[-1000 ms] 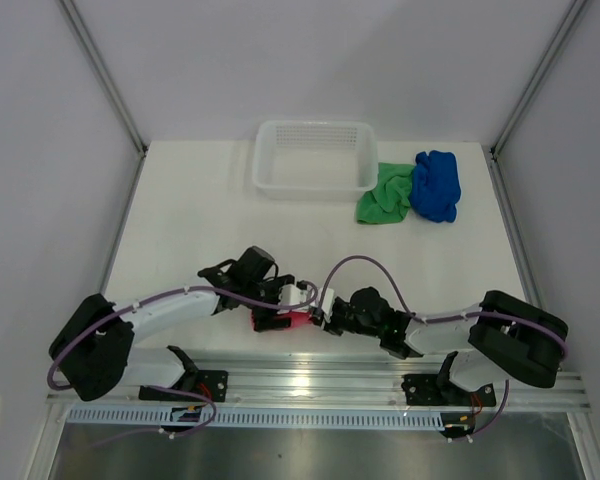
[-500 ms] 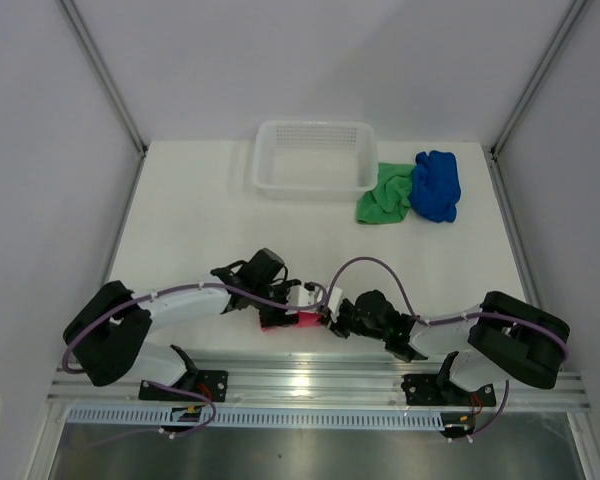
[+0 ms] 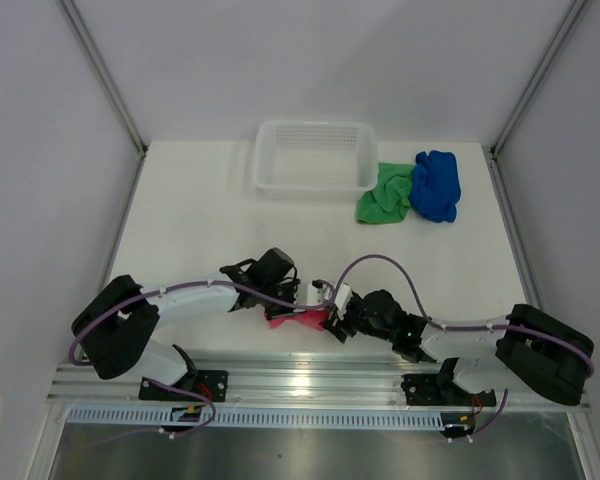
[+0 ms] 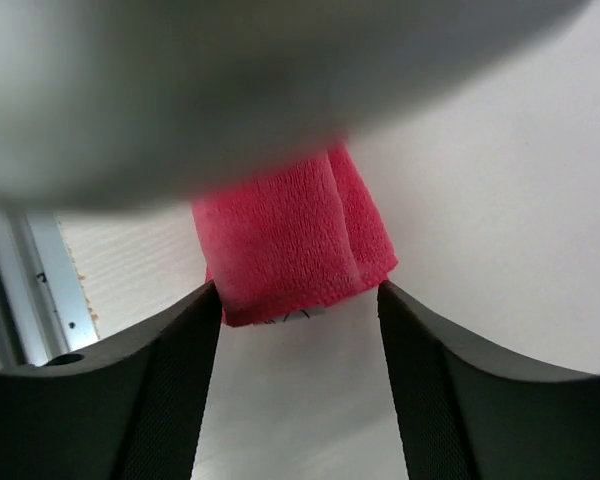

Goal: Roll the towels
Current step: Place the rolled towel into the container

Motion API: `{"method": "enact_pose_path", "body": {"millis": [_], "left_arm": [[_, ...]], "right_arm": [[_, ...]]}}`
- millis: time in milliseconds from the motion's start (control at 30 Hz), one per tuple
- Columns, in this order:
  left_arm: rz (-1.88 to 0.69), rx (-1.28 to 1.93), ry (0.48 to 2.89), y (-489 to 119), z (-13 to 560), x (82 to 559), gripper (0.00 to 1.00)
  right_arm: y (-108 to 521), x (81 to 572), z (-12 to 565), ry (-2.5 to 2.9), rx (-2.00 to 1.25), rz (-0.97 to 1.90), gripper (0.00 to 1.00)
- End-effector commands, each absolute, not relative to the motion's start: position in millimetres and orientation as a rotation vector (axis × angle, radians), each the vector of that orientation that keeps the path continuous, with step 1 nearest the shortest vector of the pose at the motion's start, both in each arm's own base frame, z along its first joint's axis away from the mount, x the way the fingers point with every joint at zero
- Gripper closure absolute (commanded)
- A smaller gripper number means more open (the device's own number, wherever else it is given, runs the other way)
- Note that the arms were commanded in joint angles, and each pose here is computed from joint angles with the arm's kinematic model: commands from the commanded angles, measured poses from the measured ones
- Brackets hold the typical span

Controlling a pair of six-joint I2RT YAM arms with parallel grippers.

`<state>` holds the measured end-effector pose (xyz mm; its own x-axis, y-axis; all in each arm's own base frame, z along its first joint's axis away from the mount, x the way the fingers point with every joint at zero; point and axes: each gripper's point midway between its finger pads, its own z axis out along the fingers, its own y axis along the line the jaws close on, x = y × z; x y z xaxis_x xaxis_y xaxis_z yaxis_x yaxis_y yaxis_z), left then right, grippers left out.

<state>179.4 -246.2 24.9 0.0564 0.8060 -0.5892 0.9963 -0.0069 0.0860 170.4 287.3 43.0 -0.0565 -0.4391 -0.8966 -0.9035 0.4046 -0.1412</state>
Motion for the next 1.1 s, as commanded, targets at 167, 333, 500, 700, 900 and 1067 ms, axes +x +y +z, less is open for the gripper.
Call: {"method": "enact_pose_path", "body": {"millis": [167,333,500,700,900,1067], "left_arm": [[-0.391,1.804,1.831,-251,34,199,0.96],[-0.344,1.729,1.795,-254,63,222,0.96],[-0.293,1.644,1.744,-255,101,250,0.96],[-0.224,1.470,1.711,-246,163,301,0.94],[-0.247,1.139,1.790,-246,218,363,0.94],[-0.286,0.901,1.835,-247,238,413,0.94]], "right_arm": [[277,189,133,1.524,-1.021,0.586,0.28],[251,196,159,1.507,-0.937,0.528,0.26],[230,199,181,1.476,-0.854,0.492,0.26],[216,203,200,1.453,-0.777,0.485,0.26],[213,217,216,1.470,-0.714,0.457,0.29],[222,239,235,1.478,-0.664,0.436,0.28]]}}
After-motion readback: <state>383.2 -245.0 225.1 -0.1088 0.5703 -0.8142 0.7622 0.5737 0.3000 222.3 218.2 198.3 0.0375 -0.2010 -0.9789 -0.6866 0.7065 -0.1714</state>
